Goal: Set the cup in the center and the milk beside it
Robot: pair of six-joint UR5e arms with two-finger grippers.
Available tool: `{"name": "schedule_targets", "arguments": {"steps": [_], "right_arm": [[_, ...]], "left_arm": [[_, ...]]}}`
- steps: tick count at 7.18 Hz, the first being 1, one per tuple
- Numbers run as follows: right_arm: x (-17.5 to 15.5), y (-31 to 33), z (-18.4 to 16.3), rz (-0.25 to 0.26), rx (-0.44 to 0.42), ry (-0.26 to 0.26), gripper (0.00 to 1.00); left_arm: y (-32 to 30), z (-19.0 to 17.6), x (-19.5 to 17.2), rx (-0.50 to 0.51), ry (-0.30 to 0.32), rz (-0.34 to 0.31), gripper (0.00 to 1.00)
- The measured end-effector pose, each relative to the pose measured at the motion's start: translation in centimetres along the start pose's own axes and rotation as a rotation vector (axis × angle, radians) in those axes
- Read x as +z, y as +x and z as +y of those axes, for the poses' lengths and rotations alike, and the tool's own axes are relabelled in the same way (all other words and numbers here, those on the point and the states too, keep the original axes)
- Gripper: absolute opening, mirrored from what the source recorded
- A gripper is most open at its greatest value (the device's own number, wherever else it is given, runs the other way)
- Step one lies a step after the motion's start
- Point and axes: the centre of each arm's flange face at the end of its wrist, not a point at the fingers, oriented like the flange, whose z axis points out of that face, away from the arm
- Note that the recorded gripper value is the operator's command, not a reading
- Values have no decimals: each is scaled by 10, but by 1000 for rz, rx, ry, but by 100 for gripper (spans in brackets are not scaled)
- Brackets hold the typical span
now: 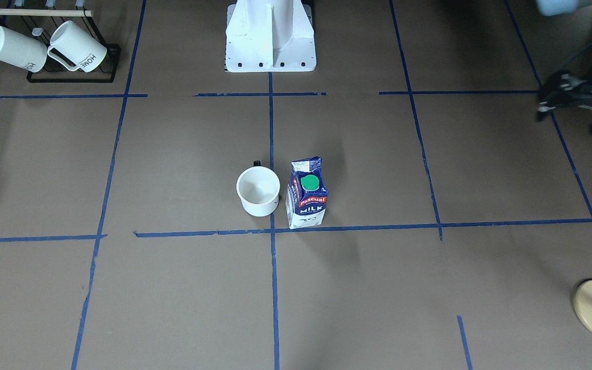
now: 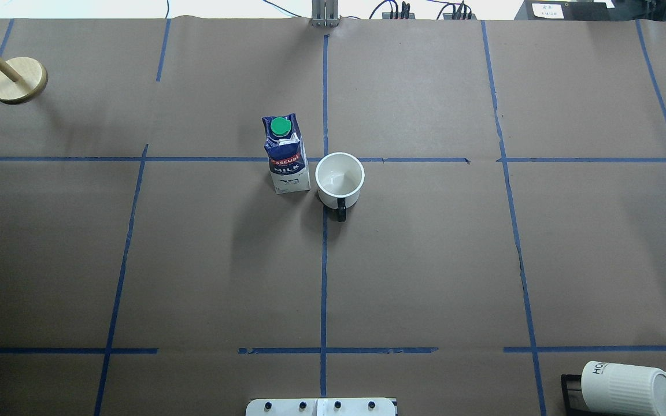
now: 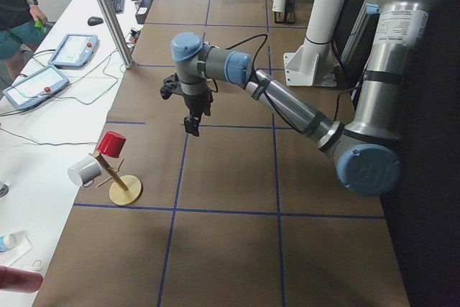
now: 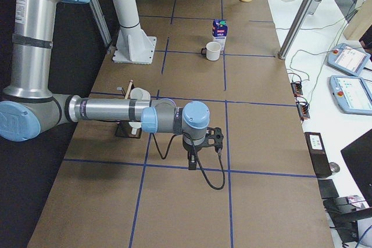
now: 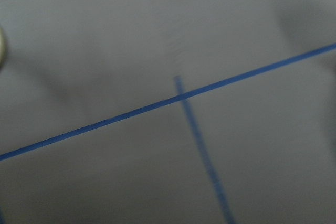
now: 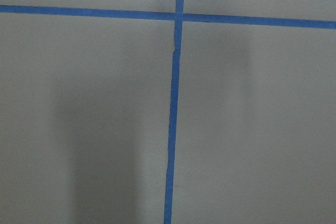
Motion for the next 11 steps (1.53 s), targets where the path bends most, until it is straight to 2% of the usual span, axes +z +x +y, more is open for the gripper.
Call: {"name": "schedule_targets", "arguments": {"steps": [2, 4, 6, 11], "right_arm": [[0, 0, 0, 1, 1, 0, 100], [0, 0, 0, 0, 1, 0, 100], [-1, -1, 0, 0, -1, 2, 100], [-2, -1, 2, 0, -2, 3, 100]], "left_arm": [[-53, 62, 41, -81, -69, 7, 100], [-95, 93, 86, -66, -68, 8, 100], [-126, 108, 118, -38, -45, 10, 100], [-150, 128, 114, -91, -21, -5, 100]]}}
